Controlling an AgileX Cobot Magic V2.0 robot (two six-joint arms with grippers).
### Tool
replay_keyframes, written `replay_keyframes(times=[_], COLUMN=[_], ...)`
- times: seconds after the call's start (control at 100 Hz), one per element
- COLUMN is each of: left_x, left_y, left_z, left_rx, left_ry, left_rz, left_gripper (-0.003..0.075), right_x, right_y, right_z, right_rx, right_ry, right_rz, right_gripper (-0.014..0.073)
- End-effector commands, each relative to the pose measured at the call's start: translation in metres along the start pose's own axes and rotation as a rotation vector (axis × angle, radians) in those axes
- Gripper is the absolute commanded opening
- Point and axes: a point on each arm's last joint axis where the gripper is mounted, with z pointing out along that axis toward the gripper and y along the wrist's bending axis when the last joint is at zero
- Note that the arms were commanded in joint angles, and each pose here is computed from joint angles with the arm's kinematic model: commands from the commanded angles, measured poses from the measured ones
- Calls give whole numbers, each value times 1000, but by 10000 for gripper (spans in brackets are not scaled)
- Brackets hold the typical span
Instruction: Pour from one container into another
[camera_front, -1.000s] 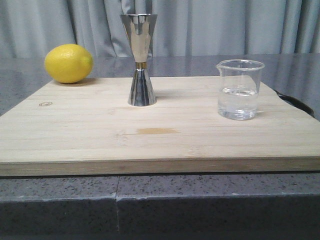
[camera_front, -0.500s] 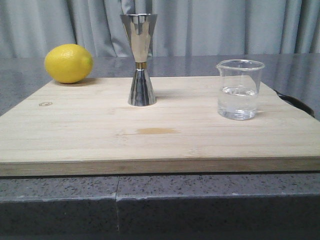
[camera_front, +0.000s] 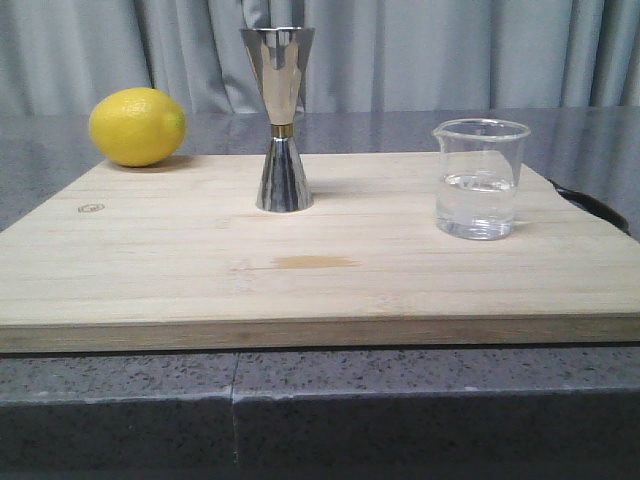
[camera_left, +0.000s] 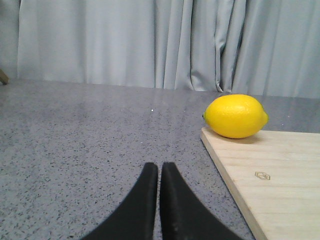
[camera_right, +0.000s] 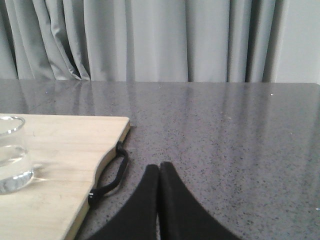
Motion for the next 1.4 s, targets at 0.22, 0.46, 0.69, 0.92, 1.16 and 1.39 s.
replay_keyframes(times=[0.22,0.46,0.69,0.92,1.16,1.39], left_x=[-4,-4,-16,-58,-100,-113], left_y=[0,0,-2,-10,-25,-42], left_z=[-2,-2,-4,-5,21,63], left_rx=[17,18,20,40,124,309], left_ry=[-151,-151,-90,42,243,304], left_rz=[-15,-32,-81,-144,-108,41], left_gripper=[-19,-19,-19,-19,-19,-18], right_x=[-3,-14,-35,-60,-77,-101], right_y=[-1,-1,2,5,10,14], right_z=[-1,-3,-8,-14,-4,17], right_rx=[8,5,-22,-50,-100,-154], right_ry=[-111,-105,-30,80,319,372], right_rz=[72,122,172,172,124,96], right_gripper=[-73,-73,-73,-73,-73,-73])
